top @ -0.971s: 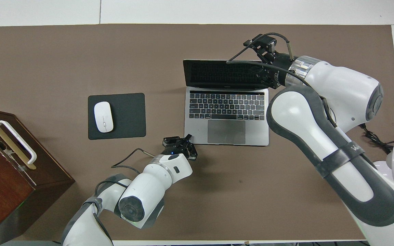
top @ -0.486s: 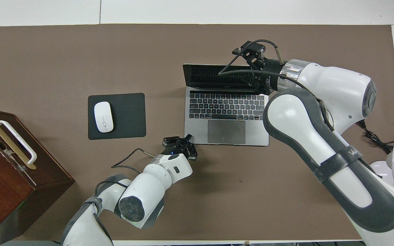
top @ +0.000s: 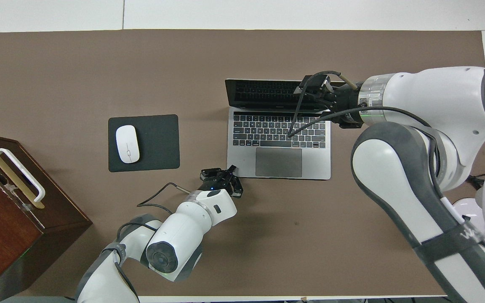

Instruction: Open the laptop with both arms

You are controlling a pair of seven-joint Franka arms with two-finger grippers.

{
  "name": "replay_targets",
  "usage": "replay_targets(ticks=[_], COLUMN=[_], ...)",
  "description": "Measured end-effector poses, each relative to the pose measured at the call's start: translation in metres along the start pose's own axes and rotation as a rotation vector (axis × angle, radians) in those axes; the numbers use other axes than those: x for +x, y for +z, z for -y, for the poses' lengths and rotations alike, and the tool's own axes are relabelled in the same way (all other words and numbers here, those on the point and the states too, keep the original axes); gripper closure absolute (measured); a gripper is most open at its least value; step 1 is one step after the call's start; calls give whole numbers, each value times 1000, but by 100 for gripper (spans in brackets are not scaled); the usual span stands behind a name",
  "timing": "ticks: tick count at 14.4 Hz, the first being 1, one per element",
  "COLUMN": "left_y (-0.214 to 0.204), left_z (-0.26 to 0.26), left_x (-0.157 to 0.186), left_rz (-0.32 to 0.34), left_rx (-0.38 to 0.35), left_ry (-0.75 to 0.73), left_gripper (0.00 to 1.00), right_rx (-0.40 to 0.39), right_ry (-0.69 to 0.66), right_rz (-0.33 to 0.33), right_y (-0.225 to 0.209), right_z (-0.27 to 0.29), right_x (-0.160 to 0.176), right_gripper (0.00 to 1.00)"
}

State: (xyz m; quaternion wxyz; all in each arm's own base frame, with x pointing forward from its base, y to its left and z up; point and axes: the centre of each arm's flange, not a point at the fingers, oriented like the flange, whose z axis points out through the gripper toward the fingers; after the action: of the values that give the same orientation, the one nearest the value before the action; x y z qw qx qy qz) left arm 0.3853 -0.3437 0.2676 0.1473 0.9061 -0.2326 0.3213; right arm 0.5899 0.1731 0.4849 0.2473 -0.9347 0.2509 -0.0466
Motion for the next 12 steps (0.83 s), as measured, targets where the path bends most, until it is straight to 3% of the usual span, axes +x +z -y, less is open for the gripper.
replay_targets(ticks=[3,6,12], left_y=[0,-6,-56], left_z=[0,2,21], left_x=[3,17,70], left_rz=[-6,-36,55], left_rx=[0,-1,11], left_ry=[-3,-31,-92], left_gripper=[99,99,99], right_rx=[-198,-319,-393], right_ry=[-140,-283,-420], right_rz=[18,68,118], right_y=[-19,-47,-104], right_z=[-8,-22,-53], right_x=[-16,-27,-25], right_gripper=[0,0,0])
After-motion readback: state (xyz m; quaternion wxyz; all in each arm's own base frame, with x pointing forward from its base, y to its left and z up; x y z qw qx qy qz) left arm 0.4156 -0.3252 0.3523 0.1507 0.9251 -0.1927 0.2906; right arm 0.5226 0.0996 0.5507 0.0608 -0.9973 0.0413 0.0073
